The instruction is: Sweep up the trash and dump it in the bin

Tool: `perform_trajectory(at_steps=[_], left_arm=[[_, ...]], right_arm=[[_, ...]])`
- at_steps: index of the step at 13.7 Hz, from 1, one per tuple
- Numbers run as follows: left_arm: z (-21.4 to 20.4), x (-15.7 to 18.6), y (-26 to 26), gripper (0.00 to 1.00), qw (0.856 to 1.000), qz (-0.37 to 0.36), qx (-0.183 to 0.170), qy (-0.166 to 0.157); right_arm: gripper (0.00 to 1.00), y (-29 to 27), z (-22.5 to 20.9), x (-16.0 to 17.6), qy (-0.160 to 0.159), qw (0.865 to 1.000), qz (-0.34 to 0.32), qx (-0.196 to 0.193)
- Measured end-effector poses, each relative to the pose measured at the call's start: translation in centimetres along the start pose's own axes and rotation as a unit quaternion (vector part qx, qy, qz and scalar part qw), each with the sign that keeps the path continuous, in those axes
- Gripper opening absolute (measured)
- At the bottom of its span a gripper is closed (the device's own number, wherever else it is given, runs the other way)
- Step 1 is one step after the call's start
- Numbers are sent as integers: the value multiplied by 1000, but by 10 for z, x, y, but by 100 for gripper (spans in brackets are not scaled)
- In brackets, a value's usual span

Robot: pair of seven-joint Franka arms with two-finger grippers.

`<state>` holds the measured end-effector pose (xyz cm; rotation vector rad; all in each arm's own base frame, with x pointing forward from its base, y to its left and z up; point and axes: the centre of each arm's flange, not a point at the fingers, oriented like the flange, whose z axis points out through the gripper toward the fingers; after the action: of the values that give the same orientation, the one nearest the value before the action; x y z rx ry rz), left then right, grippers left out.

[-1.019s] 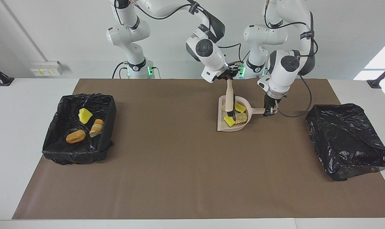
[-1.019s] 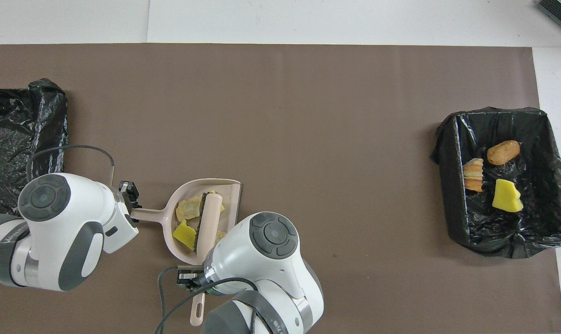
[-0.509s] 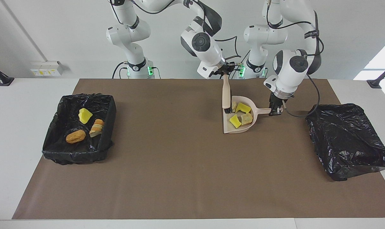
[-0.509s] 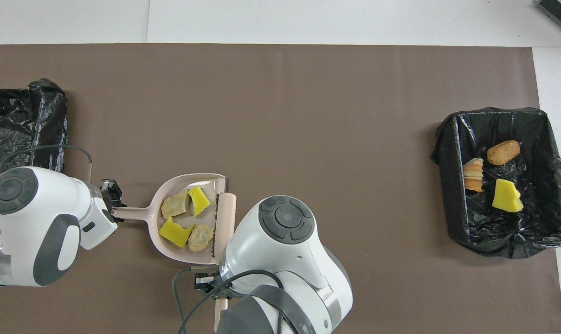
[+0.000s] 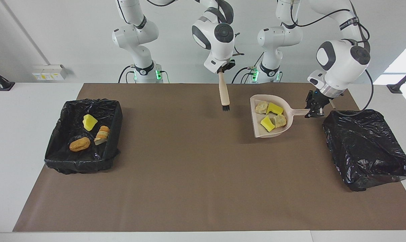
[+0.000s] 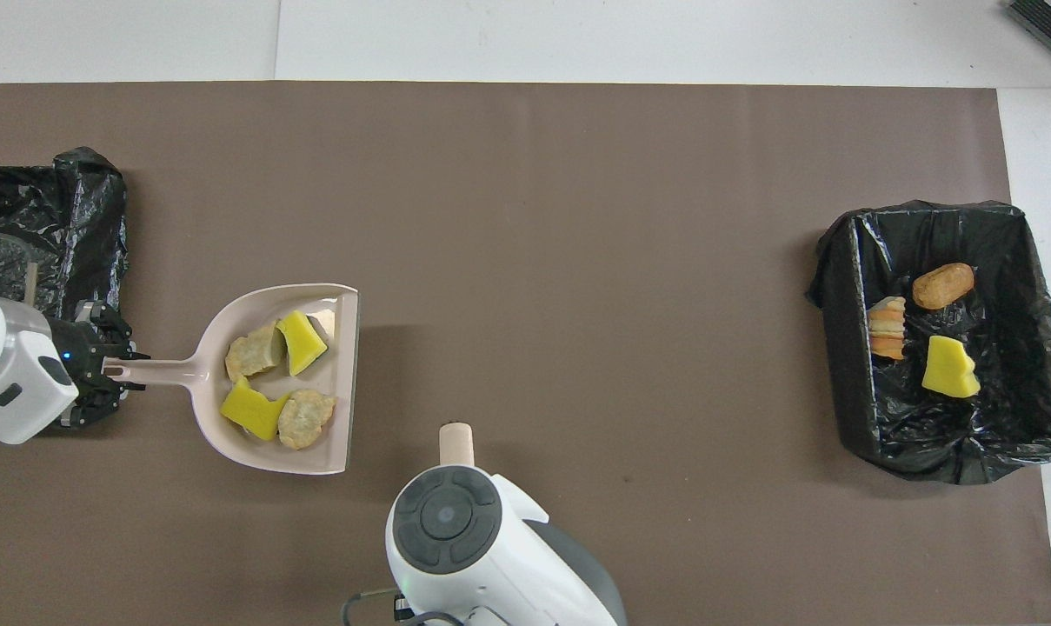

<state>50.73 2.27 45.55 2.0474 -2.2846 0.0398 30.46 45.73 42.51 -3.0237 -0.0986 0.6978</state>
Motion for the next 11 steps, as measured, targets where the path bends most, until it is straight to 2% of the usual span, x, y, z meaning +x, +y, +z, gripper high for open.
perform_trajectory(at_steps=[4, 6, 11], left_arm=[[-61, -42, -9, 32, 1000, 14, 26, -3], [-80, -70, -17, 32, 999, 33, 20, -1], [-116, -177, -24, 32, 998, 56, -6, -12]], right_arm=[[26, -31, 52, -3, 10, 1000, 19, -9], [26, -32, 68, 1, 11, 1000, 19, -16], [26, -27, 96, -1, 9, 999, 15, -35]])
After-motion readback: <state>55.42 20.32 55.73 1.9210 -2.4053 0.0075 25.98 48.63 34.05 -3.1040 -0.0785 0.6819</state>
